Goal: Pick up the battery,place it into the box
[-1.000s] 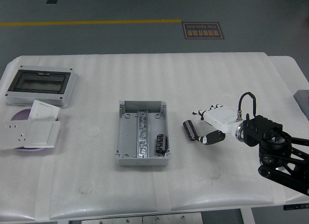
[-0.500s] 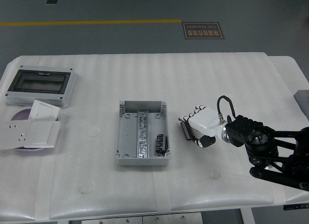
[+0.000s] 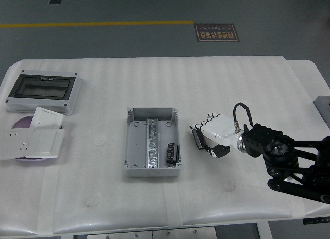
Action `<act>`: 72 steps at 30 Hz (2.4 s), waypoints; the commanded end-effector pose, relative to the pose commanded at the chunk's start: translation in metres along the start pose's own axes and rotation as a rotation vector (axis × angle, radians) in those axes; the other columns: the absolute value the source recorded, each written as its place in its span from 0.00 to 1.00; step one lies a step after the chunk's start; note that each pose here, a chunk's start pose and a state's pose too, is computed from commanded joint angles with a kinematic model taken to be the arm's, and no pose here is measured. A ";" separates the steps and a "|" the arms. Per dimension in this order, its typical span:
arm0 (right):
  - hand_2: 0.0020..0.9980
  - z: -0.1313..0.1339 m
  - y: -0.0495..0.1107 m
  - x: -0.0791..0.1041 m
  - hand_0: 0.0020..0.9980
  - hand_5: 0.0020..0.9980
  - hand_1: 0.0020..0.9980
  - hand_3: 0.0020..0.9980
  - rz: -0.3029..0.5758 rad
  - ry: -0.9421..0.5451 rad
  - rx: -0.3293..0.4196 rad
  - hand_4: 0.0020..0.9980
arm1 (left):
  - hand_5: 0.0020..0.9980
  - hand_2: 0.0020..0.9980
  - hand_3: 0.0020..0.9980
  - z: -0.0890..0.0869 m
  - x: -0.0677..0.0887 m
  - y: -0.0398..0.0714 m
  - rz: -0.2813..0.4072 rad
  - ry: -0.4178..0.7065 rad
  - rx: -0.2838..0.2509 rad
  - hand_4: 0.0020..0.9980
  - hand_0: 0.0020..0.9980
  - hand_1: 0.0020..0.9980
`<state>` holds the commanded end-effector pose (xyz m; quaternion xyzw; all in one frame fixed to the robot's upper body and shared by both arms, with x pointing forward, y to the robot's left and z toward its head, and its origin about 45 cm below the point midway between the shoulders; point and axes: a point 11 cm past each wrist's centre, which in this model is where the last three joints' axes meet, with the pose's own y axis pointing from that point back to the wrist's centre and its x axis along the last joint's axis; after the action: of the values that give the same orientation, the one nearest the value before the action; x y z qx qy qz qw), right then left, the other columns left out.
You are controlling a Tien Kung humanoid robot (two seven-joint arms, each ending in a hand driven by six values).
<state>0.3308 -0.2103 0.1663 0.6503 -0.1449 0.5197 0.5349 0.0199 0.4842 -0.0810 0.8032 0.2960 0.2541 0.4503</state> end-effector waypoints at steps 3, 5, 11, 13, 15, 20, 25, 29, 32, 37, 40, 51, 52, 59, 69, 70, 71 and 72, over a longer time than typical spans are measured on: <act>0.83 0.000 0.000 0.000 1.00 0.23 0.88 0.99 0.005 -0.007 0.001 0.54 | 0.00 0.54 0.58 0.000 0.000 0.000 0.005 0.002 -0.004 0.26 0.61 0.56; 0.83 0.001 0.000 -0.001 1.00 0.23 0.88 0.99 0.009 -0.013 0.001 0.54 | 0.00 0.54 0.58 0.001 0.001 0.000 0.008 0.004 -0.006 0.26 0.61 0.56; 0.80 0.003 0.000 0.004 1.00 0.23 0.87 0.98 0.045 -0.046 0.004 0.53 | 0.00 0.54 0.58 0.000 0.002 0.000 0.014 0.008 -0.009 0.26 0.61 0.57; 0.80 0.003 0.000 0.005 1.00 0.23 0.87 0.98 0.050 -0.055 0.003 0.53 | 0.00 0.54 0.58 0.000 0.002 0.000 0.015 0.008 -0.009 0.26 0.61 0.57; 0.74 0.004 0.000 0.004 1.00 0.24 0.84 0.87 0.051 -0.063 0.001 0.51 | 0.00 0.56 0.59 0.000 0.002 0.000 0.015 0.008 -0.010 0.27 0.61 0.57; 0.47 0.006 -0.001 0.001 1.00 0.15 0.74 0.61 0.048 -0.079 -0.005 0.37 | 0.00 0.58 0.60 0.000 0.001 -0.001 0.014 0.007 -0.009 0.27 0.62 0.57; 0.47 0.010 0.000 0.005 1.00 0.15 0.74 0.61 0.068 -0.087 -0.016 0.37 | 0.00 0.58 0.60 0.000 0.000 -0.001 0.014 0.006 -0.010 0.27 0.62 0.57; 0.45 0.017 0.004 0.026 1.00 0.12 0.72 0.56 0.129 -0.112 -0.033 0.35 | 0.00 0.58 0.60 -0.001 -0.001 -0.001 0.012 0.003 -0.007 0.27 0.62 0.57; 0.45 0.015 0.009 0.045 1.00 0.17 0.72 0.56 0.187 -0.171 -0.022 0.41 | 0.00 0.57 0.60 -0.002 -0.001 -0.001 0.011 0.000 -0.005 0.29 0.62 0.57; 0.45 -0.008 0.016 0.078 1.00 0.17 0.72 0.56 0.304 -0.355 0.072 0.41 | 0.00 0.57 0.60 -0.001 -0.003 -0.002 0.007 -0.006 -0.004 0.29 0.62 0.57; 0.46 -0.026 0.018 0.097 1.00 0.19 0.72 0.57 0.386 -0.509 0.169 0.43 | 0.00 0.57 0.60 -0.001 -0.005 -0.002 0.005 -0.009 -0.003 0.29 0.62 0.57; 0.73 -0.074 0.003 0.088 1.00 0.20 0.76 0.76 0.356 -0.812 0.329 0.45 | 0.00 0.56 0.61 -0.003 -0.007 -0.003 -0.003 -0.011 0.003 0.28 0.62 0.57; 0.73 -0.076 0.002 0.085 1.00 0.20 0.76 0.76 0.346 -0.806 0.327 0.45 | 0.00 0.56 0.61 -0.003 -0.007 -0.003 -0.003 -0.011 0.004 0.28 0.62 0.57; 1.00 -0.061 0.002 0.079 1.00 0.33 0.97 1.00 0.356 -0.792 0.273 0.61 | 0.00 0.56 0.60 -0.004 -0.006 -0.003 -0.001 -0.012 0.008 0.26 0.61 0.57; 1.00 0.054 0.014 0.050 1.00 0.33 0.99 1.00 0.469 -0.734 -0.112 0.62 | 0.00 0.56 0.60 -0.006 -0.011 -0.003 -0.027 -0.013 0.028 0.25 0.61 0.56; 1.00 0.063 0.016 0.045 1.00 0.33 0.99 1.00 0.474 -0.734 -0.148 0.62 | 0.00 0.56 0.60 -0.006 -0.011 -0.003 -0.029 -0.013 0.029 0.25 0.61 0.56; 1.00 0.074 0.019 0.040 1.00 0.33 0.99 1.00 0.480 -0.736 -0.184 0.62 | 0.00 0.56 0.60 -0.006 -0.012 -0.003 -0.032 -0.013 0.030 0.25 0.61 0.56; 1.00 0.083 0.023 0.036 1.00 0.33 0.99 1.00 0.486 -0.738 -0.217 0.62 | 0.00 0.56 0.60 -0.005 -0.012 -0.003 -0.034 -0.014 0.030 0.25 0.61 0.56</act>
<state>0.3722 -0.2763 0.2175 0.6792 -0.5279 0.3455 0.3750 0.0072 0.4797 -0.0828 0.8064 0.3103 0.2365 0.4445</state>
